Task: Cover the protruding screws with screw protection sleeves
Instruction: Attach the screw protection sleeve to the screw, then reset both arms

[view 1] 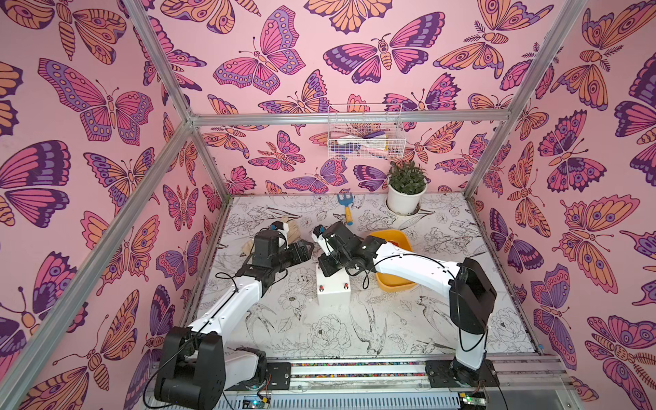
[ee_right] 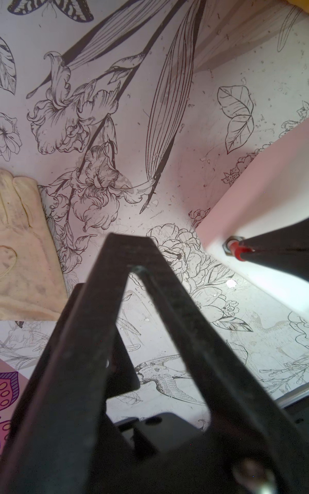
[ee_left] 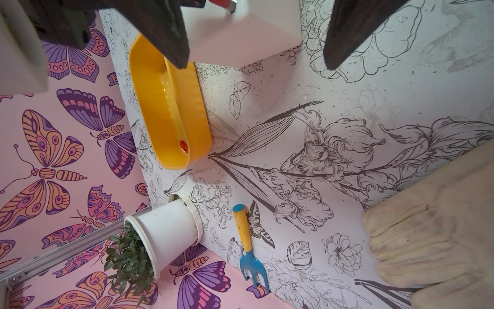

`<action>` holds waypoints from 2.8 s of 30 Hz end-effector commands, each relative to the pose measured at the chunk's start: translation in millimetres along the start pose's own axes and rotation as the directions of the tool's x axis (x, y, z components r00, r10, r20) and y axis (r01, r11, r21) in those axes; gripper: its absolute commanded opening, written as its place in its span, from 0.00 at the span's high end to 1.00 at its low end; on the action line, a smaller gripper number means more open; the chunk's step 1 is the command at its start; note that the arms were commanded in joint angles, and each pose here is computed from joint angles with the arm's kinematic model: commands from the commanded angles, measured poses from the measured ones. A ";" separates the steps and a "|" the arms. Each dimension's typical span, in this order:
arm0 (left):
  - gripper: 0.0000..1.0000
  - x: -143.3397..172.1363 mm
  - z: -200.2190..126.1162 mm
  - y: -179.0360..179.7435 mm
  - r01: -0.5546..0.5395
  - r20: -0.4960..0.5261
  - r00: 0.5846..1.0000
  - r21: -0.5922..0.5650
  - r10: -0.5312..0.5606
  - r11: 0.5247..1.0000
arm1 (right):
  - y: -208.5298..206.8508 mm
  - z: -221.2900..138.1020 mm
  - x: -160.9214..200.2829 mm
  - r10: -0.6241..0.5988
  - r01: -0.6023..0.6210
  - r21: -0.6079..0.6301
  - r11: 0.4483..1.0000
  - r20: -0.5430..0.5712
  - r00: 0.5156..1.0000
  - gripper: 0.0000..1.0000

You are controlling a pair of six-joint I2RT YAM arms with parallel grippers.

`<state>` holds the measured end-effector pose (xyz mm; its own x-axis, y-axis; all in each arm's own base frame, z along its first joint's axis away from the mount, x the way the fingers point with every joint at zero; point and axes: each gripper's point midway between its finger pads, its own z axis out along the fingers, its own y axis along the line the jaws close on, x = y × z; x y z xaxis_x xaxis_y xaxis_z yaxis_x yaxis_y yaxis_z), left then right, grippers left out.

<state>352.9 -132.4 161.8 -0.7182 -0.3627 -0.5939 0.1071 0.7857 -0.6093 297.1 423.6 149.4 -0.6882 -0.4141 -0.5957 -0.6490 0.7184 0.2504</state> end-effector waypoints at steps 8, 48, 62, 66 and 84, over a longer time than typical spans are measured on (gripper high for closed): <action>0.18 4.4 2.0 9.0 -0.001 -0.002 1.000 -0.020 0.001 1.000 | -17.1 15.5 33.2 0.040 -0.036 0.048 0.998 -0.094 0.995 1.00; 0.02 -23.5 -10.9 46.1 -0.103 0.142 0.980 -0.258 0.143 0.961 | -114.9 -119.4 13.9 0.151 -0.236 0.239 0.942 0.326 0.933 0.74; 0.00 -40.3 -54.9 95.3 -0.141 0.265 0.901 -0.568 0.343 0.811 | -208.5 -176.5 62.8 0.262 -0.446 0.366 0.817 0.454 0.852 0.01; 0.00 -38.3 -63.3 103.2 -0.152 0.296 0.868 -0.604 0.398 0.782 | -228.8 -186.6 73.5 0.258 -0.484 0.410 0.773 0.494 0.830 0.01; 0.00 -36.8 -59.9 154.5 -0.223 0.292 0.757 -0.725 0.585 0.651 | -289.5 -219.9 114.7 0.004 -0.496 0.629 0.599 0.617 0.787 0.01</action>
<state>342.5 32.6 100.1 -0.3897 0.0201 -0.9207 -0.2771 0.9509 0.1380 324.9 62.8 148.9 -0.4788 0.0263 -0.8775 0.0791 0.9968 -0.0133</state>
